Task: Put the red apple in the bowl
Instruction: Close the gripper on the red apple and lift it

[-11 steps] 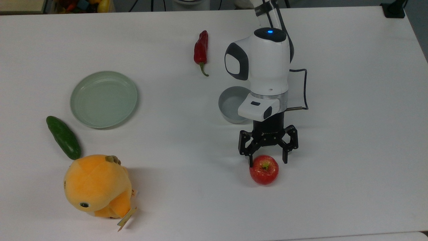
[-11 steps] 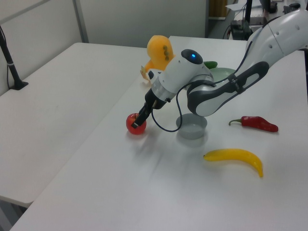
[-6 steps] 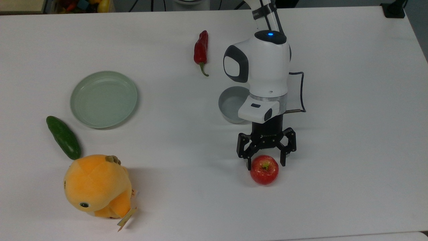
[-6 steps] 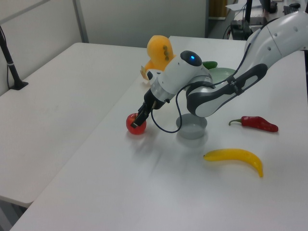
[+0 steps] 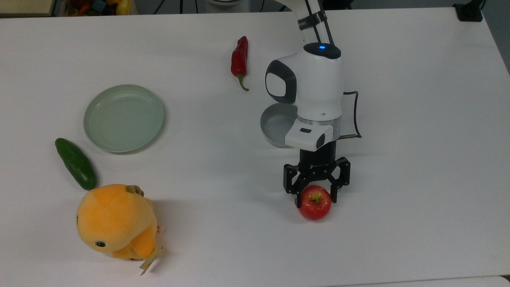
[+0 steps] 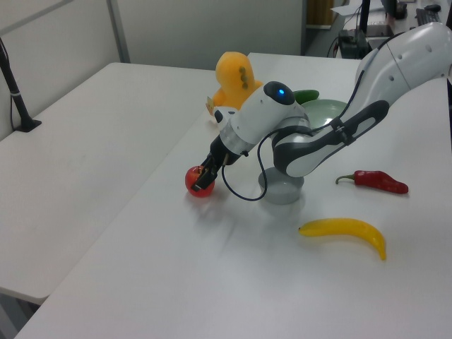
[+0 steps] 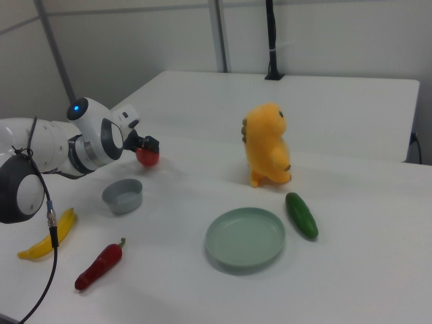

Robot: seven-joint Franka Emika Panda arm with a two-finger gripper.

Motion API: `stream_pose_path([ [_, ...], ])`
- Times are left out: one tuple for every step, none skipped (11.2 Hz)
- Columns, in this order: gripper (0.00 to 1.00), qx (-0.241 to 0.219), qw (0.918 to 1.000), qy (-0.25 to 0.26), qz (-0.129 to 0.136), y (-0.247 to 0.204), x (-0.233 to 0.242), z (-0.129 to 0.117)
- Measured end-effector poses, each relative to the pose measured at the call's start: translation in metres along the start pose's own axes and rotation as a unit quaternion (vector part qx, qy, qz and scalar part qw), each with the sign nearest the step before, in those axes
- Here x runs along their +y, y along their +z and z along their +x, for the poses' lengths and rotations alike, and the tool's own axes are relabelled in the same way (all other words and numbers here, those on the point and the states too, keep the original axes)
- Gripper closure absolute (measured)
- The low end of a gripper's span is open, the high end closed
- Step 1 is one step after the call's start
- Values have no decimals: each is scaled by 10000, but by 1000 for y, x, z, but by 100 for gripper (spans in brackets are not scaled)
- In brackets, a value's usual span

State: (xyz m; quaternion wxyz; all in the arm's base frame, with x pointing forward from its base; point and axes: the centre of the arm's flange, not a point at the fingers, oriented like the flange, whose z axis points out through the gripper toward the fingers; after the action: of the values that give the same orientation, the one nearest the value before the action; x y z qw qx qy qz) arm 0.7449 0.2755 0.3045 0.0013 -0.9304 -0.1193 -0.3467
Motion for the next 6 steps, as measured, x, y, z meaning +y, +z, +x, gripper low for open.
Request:
stream_pose_path([
  [19,10,10000,-5,0,0,0,1],
  [19,10,10000,-9,-1,0,0,1],
  [20,11,10000,-12,-2,0,0,1],
  [21,17,10000,-53,-15,0,-1,0],
  [21,22,10000,-90,-26,0,-1,0],
  [21,24,9999,-105,-31,0,-1,0],
])
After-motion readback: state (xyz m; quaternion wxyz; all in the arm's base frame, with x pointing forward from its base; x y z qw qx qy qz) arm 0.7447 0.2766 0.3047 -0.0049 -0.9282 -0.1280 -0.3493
